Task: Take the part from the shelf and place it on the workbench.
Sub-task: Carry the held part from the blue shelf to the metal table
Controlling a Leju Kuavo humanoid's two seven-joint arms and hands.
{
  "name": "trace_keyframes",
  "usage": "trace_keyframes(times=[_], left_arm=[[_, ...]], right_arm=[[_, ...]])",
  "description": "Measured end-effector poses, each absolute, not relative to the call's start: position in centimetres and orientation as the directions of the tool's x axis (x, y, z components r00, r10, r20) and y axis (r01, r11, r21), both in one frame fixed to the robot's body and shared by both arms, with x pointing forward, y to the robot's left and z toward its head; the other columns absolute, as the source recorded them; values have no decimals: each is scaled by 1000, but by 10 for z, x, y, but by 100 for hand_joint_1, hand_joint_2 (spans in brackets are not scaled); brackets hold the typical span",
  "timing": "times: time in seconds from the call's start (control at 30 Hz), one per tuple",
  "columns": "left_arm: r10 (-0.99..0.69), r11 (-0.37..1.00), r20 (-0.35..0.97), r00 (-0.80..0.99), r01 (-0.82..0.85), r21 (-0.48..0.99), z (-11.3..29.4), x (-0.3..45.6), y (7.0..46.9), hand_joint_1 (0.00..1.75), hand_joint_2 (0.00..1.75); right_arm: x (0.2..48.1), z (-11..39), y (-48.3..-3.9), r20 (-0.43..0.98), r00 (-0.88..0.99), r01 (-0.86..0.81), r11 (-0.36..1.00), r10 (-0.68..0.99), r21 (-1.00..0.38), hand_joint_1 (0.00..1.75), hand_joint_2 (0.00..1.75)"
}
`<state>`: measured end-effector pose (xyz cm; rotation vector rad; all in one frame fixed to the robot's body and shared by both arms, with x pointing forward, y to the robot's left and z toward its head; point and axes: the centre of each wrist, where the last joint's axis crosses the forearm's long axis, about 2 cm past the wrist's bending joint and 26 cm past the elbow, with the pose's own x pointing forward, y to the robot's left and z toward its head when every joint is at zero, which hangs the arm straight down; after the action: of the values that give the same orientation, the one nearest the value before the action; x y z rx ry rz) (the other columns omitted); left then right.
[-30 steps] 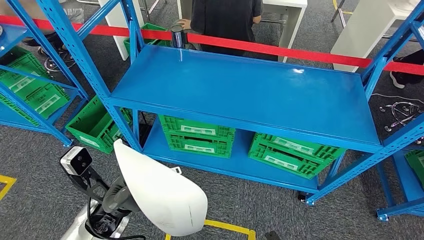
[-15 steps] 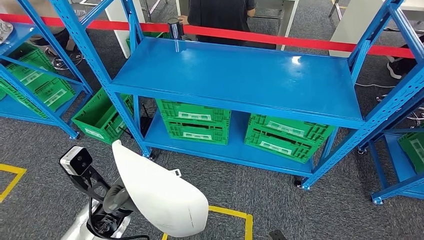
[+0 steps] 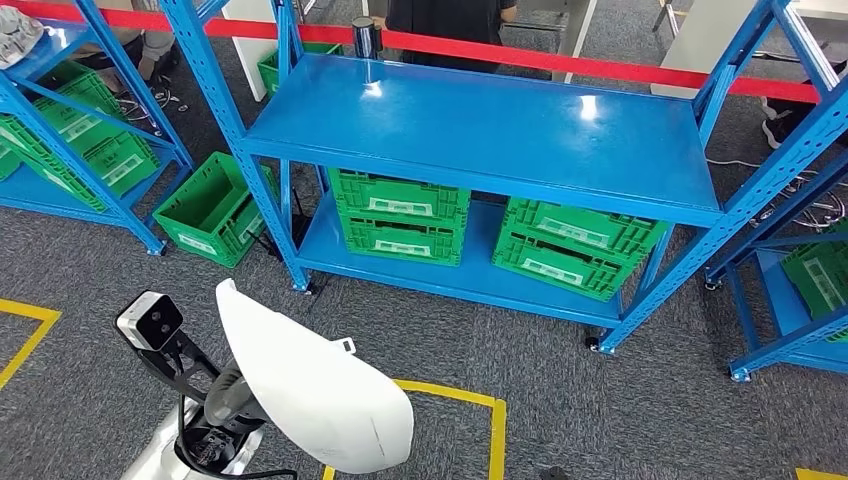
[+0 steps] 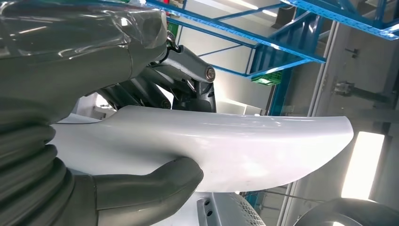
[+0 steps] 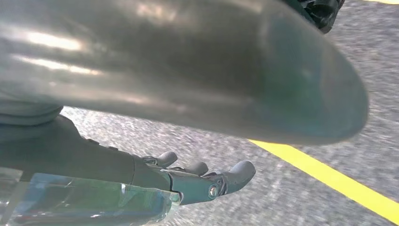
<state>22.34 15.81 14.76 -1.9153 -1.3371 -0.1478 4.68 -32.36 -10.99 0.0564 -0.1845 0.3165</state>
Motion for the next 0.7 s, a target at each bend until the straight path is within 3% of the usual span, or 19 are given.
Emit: trace_keyframes(times=[0.7], left_arm=[[752, -158, 495, 435, 848, -505, 144, 221, 160, 175, 175]], right_arm=[[48, -110, -322, 198, 929, -322, 946, 312, 21, 0, 0]])
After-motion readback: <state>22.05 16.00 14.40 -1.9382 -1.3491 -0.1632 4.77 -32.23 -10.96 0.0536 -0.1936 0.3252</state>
